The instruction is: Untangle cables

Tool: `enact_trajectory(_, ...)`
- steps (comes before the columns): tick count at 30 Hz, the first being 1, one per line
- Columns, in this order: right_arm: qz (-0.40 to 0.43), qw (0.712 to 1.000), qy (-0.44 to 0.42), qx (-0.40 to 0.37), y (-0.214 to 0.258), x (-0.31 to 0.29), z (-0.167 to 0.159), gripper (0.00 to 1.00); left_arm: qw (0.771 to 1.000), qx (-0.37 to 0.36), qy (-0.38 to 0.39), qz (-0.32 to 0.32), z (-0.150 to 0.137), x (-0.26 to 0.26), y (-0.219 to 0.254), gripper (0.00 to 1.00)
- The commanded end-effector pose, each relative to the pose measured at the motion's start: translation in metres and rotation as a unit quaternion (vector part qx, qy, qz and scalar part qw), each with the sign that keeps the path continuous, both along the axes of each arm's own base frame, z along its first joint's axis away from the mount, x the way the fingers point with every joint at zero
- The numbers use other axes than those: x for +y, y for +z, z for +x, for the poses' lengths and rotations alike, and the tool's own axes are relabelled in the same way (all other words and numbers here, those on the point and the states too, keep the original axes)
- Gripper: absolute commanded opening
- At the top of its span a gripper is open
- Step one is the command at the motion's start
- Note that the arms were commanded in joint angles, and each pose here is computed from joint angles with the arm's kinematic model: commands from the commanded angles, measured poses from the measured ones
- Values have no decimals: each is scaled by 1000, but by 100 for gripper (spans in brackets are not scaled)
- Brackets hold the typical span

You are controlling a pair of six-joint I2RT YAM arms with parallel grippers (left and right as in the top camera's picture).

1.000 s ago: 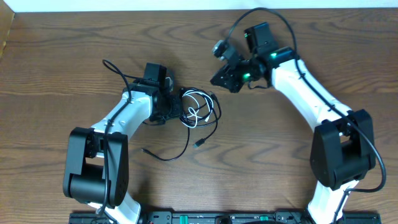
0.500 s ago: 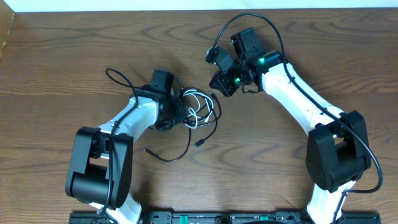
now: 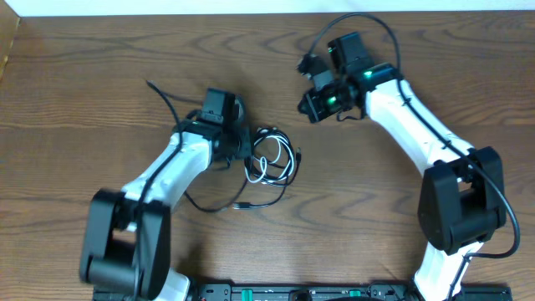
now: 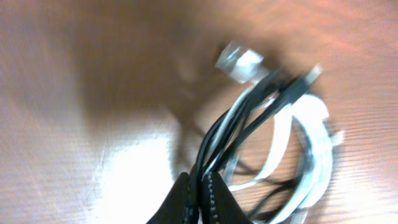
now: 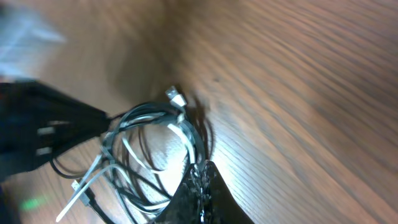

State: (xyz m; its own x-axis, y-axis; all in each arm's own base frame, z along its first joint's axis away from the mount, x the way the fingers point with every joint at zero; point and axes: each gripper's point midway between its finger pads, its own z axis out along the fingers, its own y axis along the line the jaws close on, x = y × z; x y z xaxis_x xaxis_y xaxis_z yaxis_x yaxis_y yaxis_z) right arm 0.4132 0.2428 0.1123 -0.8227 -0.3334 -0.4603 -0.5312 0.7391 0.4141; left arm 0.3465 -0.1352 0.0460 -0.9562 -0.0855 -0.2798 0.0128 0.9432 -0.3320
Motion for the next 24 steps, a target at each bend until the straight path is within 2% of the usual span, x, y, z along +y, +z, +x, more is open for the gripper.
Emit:
enact_trajectory(1,29,996,-70,44,4,-19,9,1,987,-140,-72,-4,30,-10,73,8)
enact_trajectory(6,91,992,-60,64,17,-25,9,1,967,-243,-73,-20,38,-12,137,7)
enact_trajectory(10,119,988,-66,72,24,-36,14,3,964,-256,-71,-23,31,-10,152,8)
enact_trajectory(11,122,987,-69,73,25,-40,15,6,966,-248,-71,-22,28,-10,149,8)
enact_trajectory(14,122,987,-75,77,24,-45,16,31,977,-199,-70,-14,18,-7,126,8)
enact_trajectory(15,121,987,-75,79,23,-45,15,33,982,-177,-62,-12,14,-5,115,15)
enact_trajectory(16,121,987,-74,80,23,-43,14,34,987,-156,-49,-10,11,-3,105,34)
enact_trajectory(17,119,987,-73,82,21,-42,13,36,992,-127,-21,-4,8,2,93,42)
enact_trajectory(20,114,988,-66,86,17,-36,7,38,997,-55,39,22,2,16,57,43)
enact_trajectory(21,112,988,-60,87,15,-33,4,39,998,-40,41,28,1,17,47,48)
enact_trajectory(24,108,989,-38,90,10,-20,-6,33,996,2,79,49,-3,27,22,49)
